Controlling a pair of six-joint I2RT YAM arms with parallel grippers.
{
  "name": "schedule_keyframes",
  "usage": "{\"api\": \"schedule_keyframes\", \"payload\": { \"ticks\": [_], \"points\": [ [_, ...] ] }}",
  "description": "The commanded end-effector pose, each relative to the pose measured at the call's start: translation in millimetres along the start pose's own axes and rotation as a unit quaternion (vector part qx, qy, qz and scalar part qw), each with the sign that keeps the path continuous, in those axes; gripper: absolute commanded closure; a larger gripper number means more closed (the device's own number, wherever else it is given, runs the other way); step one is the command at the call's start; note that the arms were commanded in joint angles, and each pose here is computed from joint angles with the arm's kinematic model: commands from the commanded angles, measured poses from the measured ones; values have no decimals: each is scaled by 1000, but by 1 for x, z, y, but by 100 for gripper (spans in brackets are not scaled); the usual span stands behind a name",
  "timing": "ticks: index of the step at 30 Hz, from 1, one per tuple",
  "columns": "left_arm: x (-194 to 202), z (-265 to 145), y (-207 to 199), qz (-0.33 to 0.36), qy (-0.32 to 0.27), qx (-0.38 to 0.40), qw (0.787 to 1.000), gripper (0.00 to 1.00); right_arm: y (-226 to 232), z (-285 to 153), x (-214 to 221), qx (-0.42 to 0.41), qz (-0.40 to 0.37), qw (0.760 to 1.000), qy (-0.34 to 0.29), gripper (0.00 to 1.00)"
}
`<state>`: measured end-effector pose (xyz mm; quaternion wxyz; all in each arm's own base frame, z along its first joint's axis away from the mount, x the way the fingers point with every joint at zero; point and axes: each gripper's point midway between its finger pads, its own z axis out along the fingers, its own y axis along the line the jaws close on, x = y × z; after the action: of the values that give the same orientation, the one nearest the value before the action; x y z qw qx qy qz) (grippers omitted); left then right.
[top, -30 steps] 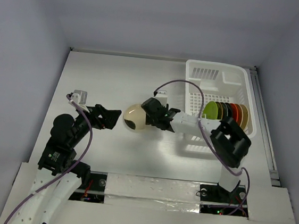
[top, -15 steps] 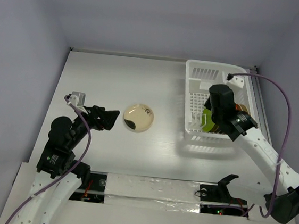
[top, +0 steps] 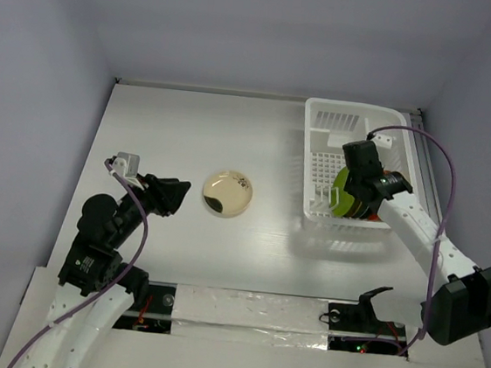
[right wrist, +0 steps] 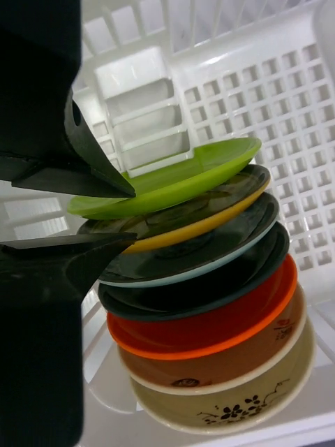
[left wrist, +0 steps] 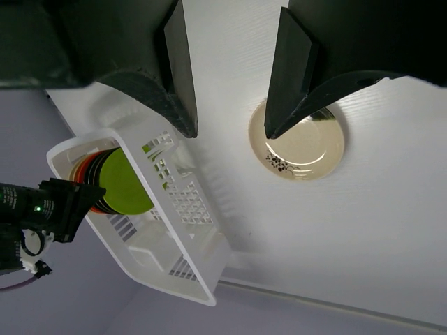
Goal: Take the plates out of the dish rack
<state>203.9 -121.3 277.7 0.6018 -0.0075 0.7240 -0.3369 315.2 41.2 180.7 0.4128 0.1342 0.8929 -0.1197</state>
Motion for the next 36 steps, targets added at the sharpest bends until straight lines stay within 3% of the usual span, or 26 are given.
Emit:
{"api": "schedule_keyframes", "payload": {
  "ticks": [1,6,9,11,16,31,36],
  "points": [
    [-20,-5,-12,9,-32,16,999,60,1,2,-12,-9,-17,1000,3,68],
    [-19,-6,-14,9,-32,20,999,59,7,18,-2,-2,-35,999,25,70],
    [-20,-7,-14,9,-34,20,999,59,6,22,-1,10,-45,998,34,78],
    [-21,-8,-15,9,-36,21,999,59,3,23,0,25,-56,997,46,88],
    [-22,-10,-16,9,-41,25,999,59,-6,13,-15,42,-68,996,41,100],
    [-22,-11,-19,8,-40,32,999,59,4,3,-20,93,-157,983,36,100],
    [-22,-10,-19,8,-40,31,999,59,14,-13,-37,91,-156,984,3,100]
  ]
}}
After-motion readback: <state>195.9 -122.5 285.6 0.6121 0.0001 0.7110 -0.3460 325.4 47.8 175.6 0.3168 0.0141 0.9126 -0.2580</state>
